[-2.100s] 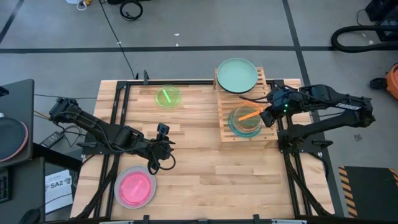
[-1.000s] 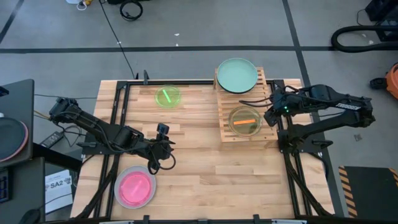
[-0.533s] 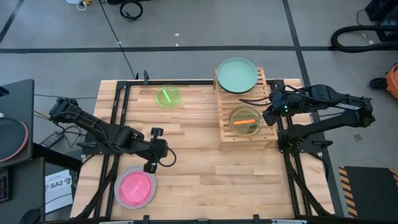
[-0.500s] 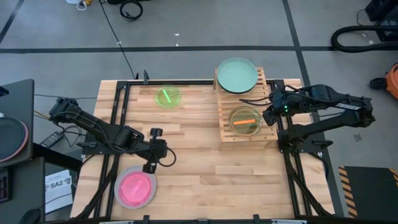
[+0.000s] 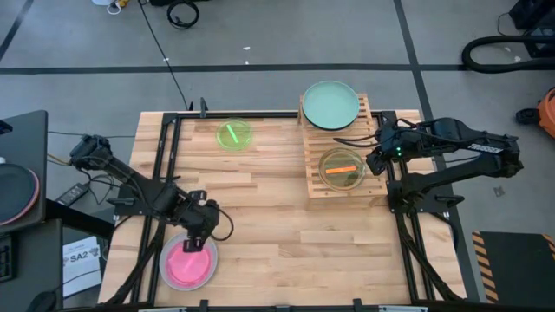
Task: Place and stack plates onto a shelf
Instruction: Stack the light pink plate on top of the light orange plate on the shelf
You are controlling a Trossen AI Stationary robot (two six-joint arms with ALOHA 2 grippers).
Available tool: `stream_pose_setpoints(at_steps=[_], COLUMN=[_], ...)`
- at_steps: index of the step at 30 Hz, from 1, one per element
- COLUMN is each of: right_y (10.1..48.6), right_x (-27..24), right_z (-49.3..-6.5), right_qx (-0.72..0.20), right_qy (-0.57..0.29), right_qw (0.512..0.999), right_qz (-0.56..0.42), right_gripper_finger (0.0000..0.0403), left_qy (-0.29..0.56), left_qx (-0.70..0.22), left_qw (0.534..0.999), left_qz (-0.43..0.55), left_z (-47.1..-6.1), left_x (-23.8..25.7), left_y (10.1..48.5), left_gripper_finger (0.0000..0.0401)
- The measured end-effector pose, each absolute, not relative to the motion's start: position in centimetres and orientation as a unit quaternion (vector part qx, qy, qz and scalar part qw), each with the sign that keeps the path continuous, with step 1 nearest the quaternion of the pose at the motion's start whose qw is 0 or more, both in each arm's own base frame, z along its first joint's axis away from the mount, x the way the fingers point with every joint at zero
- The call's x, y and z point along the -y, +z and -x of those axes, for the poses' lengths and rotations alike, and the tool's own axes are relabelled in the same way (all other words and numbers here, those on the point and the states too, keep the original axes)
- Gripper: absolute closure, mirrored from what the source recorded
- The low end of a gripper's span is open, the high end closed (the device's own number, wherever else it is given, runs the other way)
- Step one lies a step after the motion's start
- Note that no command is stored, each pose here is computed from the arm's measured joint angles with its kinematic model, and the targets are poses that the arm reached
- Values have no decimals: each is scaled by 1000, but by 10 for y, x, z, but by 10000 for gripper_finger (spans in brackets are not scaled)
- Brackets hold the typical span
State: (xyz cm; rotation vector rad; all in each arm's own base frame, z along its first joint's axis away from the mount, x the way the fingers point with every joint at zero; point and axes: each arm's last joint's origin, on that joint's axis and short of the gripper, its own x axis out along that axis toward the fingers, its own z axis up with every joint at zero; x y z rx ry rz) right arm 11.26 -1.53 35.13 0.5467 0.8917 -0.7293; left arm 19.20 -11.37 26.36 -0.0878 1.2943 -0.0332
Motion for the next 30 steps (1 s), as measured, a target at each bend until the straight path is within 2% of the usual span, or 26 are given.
stream_pose_setpoints(at_steps=[7, 15, 23, 26, 30], right_y=[351, 354, 379, 383, 376], right_x=[15, 15, -3, -16, -32], right_z=[-113, -117, -164, -185, -212], right_qx=[-416, -393, -252, -224, -224], right_qy=[-340, -330, -182, -122, -84], right_qw=[804, 817, 927, 950, 960], right_qz=[-256, -263, -212, -182, -148], right_gripper_finger=[190, 190, 190, 190, 190], left_qy=[7, 21, 52, 63, 73], left_qx=[-634, -636, -630, -635, -644], left_qw=[771, 769, 771, 766, 759], left_qz=[51, 67, 79, 78, 66], left_z=[-169, -151, -145, -145, -146], left_x=[133, 153, 164, 169, 175], left_y=[261, 260, 255, 250, 242], left_gripper_finger=[271, 271, 271, 271, 271])
